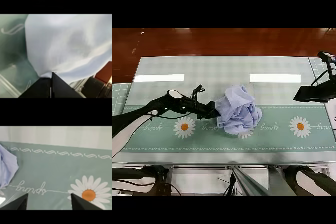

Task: Fold the shirts.

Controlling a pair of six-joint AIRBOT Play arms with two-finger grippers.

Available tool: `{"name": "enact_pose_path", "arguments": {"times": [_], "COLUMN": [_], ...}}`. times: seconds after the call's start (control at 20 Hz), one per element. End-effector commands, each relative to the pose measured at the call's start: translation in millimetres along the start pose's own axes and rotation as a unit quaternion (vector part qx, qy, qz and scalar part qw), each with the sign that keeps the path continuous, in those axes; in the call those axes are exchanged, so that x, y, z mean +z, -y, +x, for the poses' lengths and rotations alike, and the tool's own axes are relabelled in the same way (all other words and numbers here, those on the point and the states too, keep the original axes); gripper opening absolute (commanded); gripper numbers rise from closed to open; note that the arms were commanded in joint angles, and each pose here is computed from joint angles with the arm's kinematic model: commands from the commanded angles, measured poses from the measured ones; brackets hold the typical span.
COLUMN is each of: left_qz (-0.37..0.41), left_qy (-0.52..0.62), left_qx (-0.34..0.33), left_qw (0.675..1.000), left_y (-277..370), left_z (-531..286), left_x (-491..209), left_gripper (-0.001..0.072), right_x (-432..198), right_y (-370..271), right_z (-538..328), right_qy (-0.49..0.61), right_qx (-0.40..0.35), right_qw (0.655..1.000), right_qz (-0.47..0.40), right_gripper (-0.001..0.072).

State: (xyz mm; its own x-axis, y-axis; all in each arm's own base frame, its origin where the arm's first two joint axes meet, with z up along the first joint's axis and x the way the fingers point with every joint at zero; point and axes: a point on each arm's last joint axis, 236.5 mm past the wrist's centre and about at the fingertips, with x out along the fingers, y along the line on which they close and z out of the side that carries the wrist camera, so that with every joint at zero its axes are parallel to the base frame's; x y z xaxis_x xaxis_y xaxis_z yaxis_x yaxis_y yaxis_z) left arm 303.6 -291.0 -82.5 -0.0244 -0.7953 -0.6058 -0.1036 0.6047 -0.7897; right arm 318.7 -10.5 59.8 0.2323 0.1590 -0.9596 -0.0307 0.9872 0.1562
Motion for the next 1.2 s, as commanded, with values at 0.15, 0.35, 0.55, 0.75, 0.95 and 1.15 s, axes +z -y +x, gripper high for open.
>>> {"name": "enact_pose_path", "arguments": {"times": [0.15,0.35,0.55,0.75,0.95,1.15], "left_qz": [0.025,0.042,0.053,0.056,0.057,0.056], "left_qy": [0.011,-0.005,-0.013,-0.015,-0.021,-0.022], "left_qx": [-0.024,-0.039,-0.046,-0.048,-0.051,-0.051], "left_qw": [0.999,0.998,0.997,0.997,0.997,0.997], "left_y": [11,13,15,16,17,17], "left_z": [-7,-16,-18,-19,-19,-19], "left_x": [16,11,7,6,3,3], "left_gripper": [0.0025,0.0025,0.0025,0.0025,0.0025,0.0025], "right_x": [-40,-31,-44,-41,-23,-27], "right_y": [-13,-55,-79,-104,-118,-117], "right_z": [41,82,120,147,168,186], "right_qy": [-0.051,-0.006,-0.015,-0.025,-0.002,-0.021], "right_qx": [0.094,0.201,0.204,0.209,0.218,0.207], "right_qw": [0.989,0.959,0.957,0.956,0.945,0.935], "right_qz": [0.102,0.197,0.204,0.203,0.246,0.288], "right_gripper": [0.0597,0.0597,0.0597,0.0596,0.0595,0.0545]}}
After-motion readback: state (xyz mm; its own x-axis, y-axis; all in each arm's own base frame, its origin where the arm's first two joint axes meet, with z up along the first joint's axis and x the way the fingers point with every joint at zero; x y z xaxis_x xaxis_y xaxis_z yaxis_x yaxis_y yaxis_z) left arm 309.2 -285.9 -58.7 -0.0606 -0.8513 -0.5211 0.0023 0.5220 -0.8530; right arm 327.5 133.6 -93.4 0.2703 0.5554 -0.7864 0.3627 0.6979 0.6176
